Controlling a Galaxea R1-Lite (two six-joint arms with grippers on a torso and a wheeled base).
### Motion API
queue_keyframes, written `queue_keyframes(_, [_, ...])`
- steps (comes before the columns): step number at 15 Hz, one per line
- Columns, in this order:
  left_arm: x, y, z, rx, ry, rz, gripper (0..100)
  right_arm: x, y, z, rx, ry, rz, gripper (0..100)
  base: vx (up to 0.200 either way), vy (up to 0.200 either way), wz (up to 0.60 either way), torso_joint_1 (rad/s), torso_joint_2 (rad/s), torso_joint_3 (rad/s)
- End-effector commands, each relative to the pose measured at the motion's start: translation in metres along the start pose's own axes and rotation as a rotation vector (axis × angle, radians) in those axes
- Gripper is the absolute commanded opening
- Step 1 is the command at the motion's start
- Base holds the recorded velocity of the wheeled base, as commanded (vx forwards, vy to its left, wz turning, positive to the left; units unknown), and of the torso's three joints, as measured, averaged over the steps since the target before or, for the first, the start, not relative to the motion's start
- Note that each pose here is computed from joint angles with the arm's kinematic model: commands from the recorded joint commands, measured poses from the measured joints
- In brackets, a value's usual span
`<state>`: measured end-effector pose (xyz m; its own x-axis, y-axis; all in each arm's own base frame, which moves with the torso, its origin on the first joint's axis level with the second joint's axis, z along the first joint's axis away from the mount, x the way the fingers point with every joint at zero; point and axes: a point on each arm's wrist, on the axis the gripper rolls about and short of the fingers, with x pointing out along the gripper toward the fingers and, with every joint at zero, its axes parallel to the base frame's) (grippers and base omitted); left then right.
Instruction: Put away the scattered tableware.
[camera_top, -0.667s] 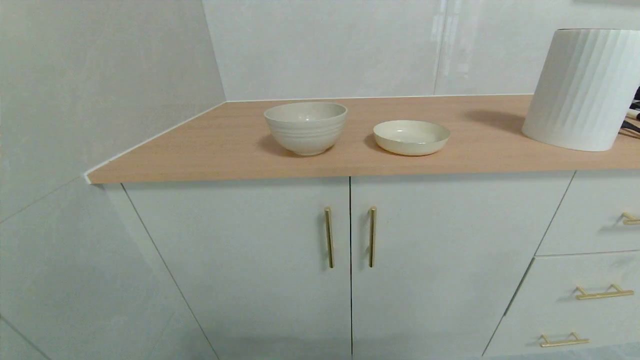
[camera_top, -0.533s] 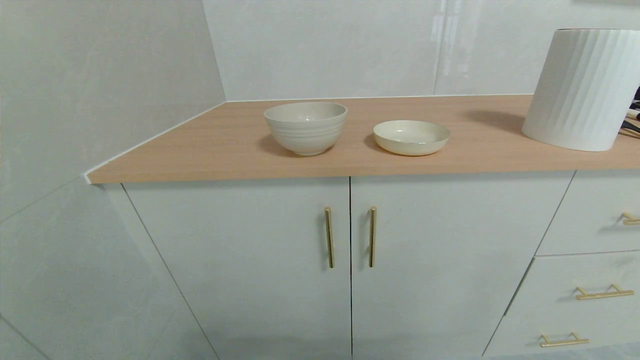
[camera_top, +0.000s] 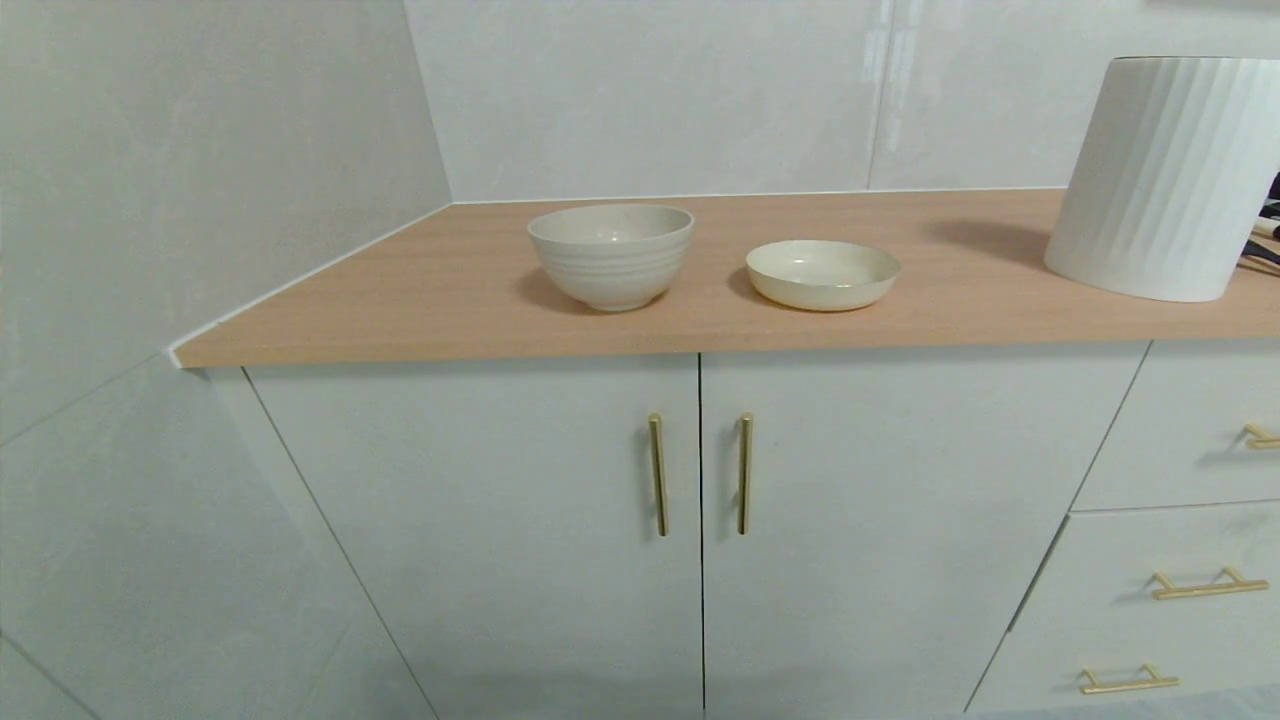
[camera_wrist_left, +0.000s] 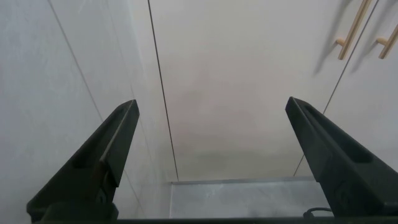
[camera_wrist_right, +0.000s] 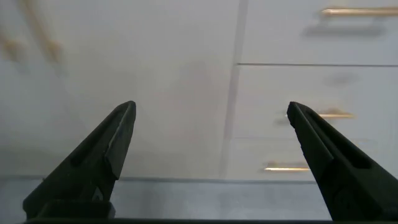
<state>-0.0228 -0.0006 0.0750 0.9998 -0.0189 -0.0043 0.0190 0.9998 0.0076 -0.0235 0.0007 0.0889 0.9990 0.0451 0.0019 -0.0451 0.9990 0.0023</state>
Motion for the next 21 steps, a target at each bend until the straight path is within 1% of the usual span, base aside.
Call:
queue_keyframes(1, [0.0,0.0,0.0,0.0,0.002,0.001,100,0.002,0.003,0.073,0.124,-0.055,0.171,100,0.0,0.0,0.0,0.0,0.0,0.0])
queue_keyframes(2, [0.0,0.0,0.0,0.0,0.002,0.001,100,0.026,0.006,0.096,0.127,0.055,0.357,100,0.0,0.0,0.0,0.0,0.0,0.0])
queue_keyframes(4, [0.0,0.0,0.0,0.0,0.002,0.001,100,0.065,0.009,0.108,0.159,0.218,0.462,100,0.0,0.0,0.0,0.0,0.0,0.0])
queue_keyframes(5, [0.0,0.0,0.0,0.0,0.002,0.001,100,0.1,0.017,0.118,0.155,0.33,0.572,100,0.0,0.0,0.0,0.0,0.0,0.0])
queue_keyframes(6, [0.0,0.0,0.0,0.0,0.002,0.001,100,0.116,0.026,0.122,0.148,0.379,0.634,100,0.0,0.0,0.0,0.0,0.0,0.0])
queue_keyframes(7, [0.0,0.0,0.0,0.0,0.002,0.001,100,0.143,0.042,0.123,0.134,0.464,0.688,100,0.0,0.0,0.0,0.0,0.0,0.0])
queue_keyframes(8, [0.0,0.0,0.0,0.0,0.002,0.001,100,0.16,0.058,0.122,0.11,0.52,0.726,100,0.0,0.0,0.0,0.0,0.0,0.0])
queue_keyframes(9, [0.0,0.0,0.0,0.0,0.002,0.001,100,0.181,0.08,0.122,0.078,0.562,0.759,100,0.0,0.0,0.0,0.0,0.0,0.0])
queue_keyframes(11, [0.0,0.0,0.0,0.0,0.002,0.001,100,0.216,0.102,0.117,0.069,0.581,0.773,100,0.0,0.0,0.0,0.0,0.0,0.0])
queue_keyframes(13, [0.0,0.0,0.0,0.0,0.002,0.001,100,0.234,0.12,0.106,0.075,0.595,0.845,100,0.0,0.0,0.0,0.0,0.0,0.0])
queue_keyframes(16, [0.0,0.0,0.0,0.0,0.002,0.001,100,0.273,0.147,0.094,0.079,0.577,0.898,100,0.0,0.0,0.0,0.0,0.0,0.0])
queue_keyframes(18, [0.0,0.0,0.0,0.0,0.002,0.001,100,0.287,0.161,0.084,0.076,0.605,0.913,100,0.0,0.0,0.0,0.0,0.0,0.0])
queue_keyframes(19, [0.0,0.0,0.0,0.0,0.002,0.001,100,0.291,0.165,0.082,0.074,0.605,0.915,100,0.0,0.0,0.0,0.0,0.0,0.0])
queue_keyframes(20, [0.0,0.0,0.0,0.0,0.002,0.001,100,0.3,0.17,0.072,0.074,0.608,0.913,100,0.0,0.0,0.0,0.0,0.0,0.0])
queue_keyframes(21, [0.0,0.0,0.0,0.0,0.002,0.001,100,0.308,0.175,0.063,0.076,0.581,0.913,100,0.0,0.0,0.0,0.0,0.0,0.0])
